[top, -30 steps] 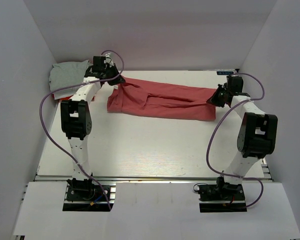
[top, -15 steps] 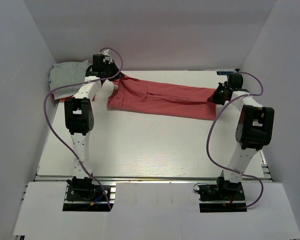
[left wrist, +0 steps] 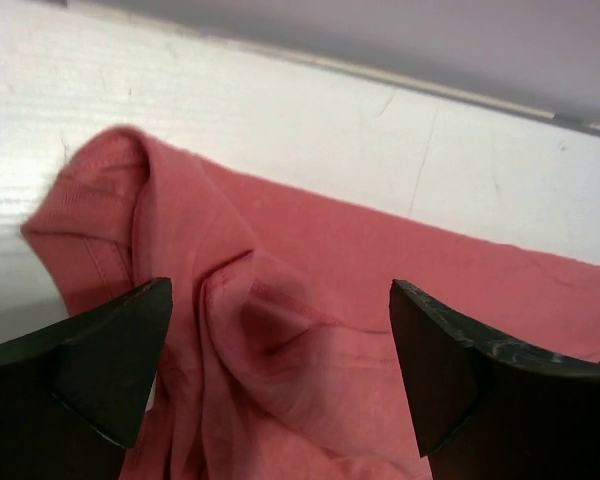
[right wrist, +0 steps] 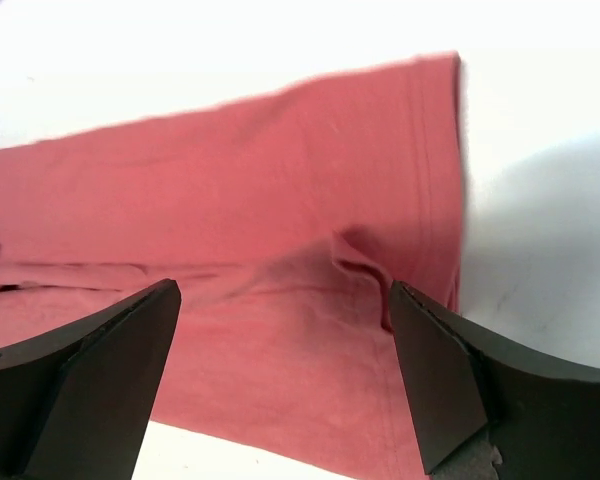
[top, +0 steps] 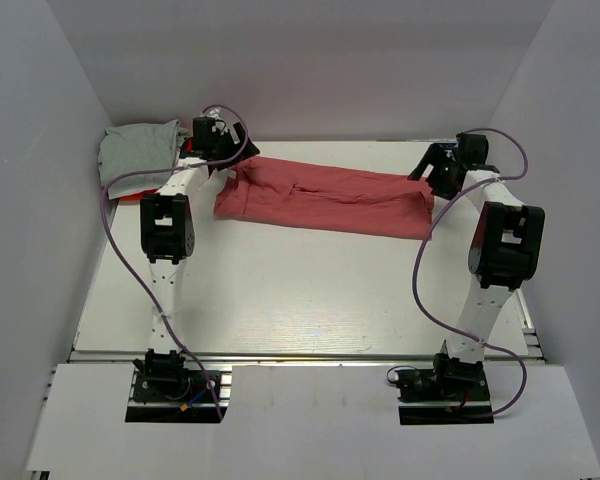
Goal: Fold and stack the t-shirts
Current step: Fold the other side of the tshirt into a rectangle, then rotate the tshirt 90 degrees
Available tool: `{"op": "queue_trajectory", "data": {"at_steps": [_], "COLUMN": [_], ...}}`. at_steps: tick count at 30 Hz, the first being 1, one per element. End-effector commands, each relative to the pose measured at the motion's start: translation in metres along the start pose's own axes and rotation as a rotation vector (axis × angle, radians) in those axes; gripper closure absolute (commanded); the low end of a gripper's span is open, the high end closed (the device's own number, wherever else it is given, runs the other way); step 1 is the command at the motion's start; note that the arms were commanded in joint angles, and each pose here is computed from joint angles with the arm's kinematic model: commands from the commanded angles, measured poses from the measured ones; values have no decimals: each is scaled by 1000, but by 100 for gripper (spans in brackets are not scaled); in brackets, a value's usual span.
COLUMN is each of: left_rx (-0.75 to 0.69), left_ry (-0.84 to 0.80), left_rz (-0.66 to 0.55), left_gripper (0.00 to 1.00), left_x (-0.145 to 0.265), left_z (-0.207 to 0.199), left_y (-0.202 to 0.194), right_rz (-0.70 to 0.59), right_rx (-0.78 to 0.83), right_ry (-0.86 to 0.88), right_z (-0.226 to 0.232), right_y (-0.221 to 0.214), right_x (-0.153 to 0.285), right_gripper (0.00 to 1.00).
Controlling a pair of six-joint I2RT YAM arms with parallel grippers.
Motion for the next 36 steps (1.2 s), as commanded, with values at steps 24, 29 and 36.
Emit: {"op": "queue_trajectory", "data": {"at_steps": [24, 29, 36], "left_rx": [-140, -124, -85], "left_ry": [-167, -148, -131], "left_rz": [153, 170, 182], "left_gripper": [0, 0, 0], "left_x": [5, -15, -46], "left_z": [-82, -73, -60], "left_y": [-61, -69, -82], "right_rz": [155, 259, 373], "right_rx": [210, 150, 157], "right_ry": [138, 86, 112], "right_z": [42, 12, 8], "right_y": [-26, -72, -157], "right_x": [-76, -66, -16], "right_gripper": [10, 10, 10]}}
Point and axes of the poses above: each gripper's point midway between its finger pads, its own x axis back along the fingers, its own z axis along the line the jaws close on, y = z × x, the point moved 3 cm from there along x, back along the fingers, and after that the axes turned 9 degrees about -x, right-handed, at the moved point
